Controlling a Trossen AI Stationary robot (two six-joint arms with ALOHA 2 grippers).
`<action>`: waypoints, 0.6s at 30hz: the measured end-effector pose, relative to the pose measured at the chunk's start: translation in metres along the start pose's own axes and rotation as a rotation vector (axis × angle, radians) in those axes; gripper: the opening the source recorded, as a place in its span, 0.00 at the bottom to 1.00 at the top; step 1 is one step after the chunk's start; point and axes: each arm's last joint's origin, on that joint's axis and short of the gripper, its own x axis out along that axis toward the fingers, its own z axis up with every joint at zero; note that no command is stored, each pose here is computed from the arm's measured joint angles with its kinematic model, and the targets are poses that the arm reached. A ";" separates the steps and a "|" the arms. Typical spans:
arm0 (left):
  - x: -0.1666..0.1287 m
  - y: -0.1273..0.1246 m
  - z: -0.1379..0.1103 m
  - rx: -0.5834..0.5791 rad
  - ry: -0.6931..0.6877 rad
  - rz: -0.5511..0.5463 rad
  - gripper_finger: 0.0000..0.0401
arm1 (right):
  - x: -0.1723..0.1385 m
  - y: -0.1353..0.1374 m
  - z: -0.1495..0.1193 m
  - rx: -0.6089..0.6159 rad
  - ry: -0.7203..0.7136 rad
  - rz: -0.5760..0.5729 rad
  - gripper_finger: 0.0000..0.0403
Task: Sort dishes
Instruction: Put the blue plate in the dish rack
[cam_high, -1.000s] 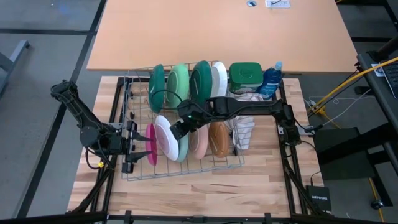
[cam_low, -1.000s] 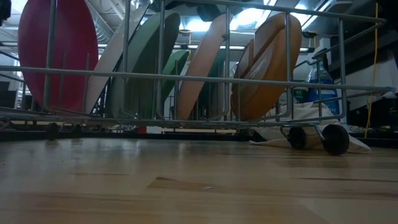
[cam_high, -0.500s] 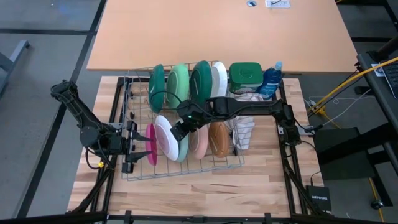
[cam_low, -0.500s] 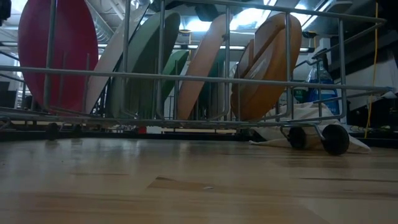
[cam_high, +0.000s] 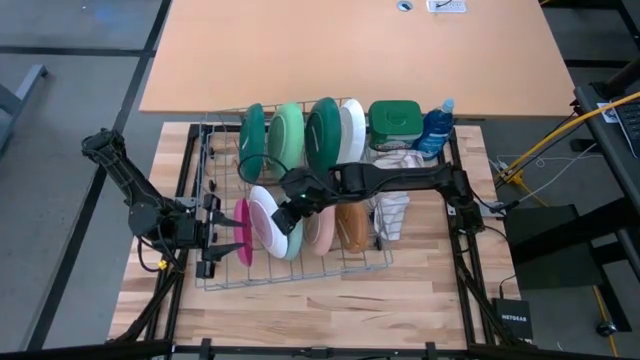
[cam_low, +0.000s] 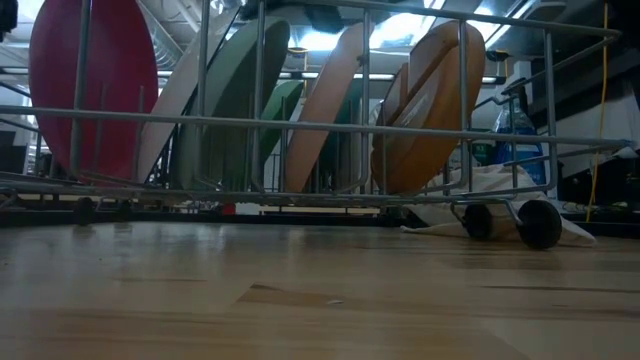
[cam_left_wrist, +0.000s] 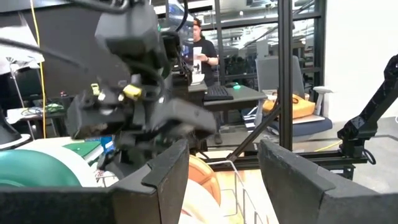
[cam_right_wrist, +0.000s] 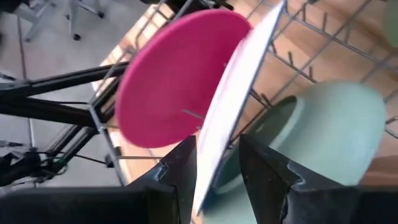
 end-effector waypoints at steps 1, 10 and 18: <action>0.000 0.000 0.000 0.000 0.000 0.000 0.46 | 0.005 -0.001 -0.001 0.000 0.004 -0.004 0.30; 0.000 0.000 0.000 -0.004 0.000 0.000 0.46 | 0.023 -0.005 -0.005 0.001 0.035 -0.021 0.30; 0.000 0.000 0.000 -0.004 0.000 0.000 0.46 | 0.024 -0.005 -0.005 0.010 0.036 -0.022 0.30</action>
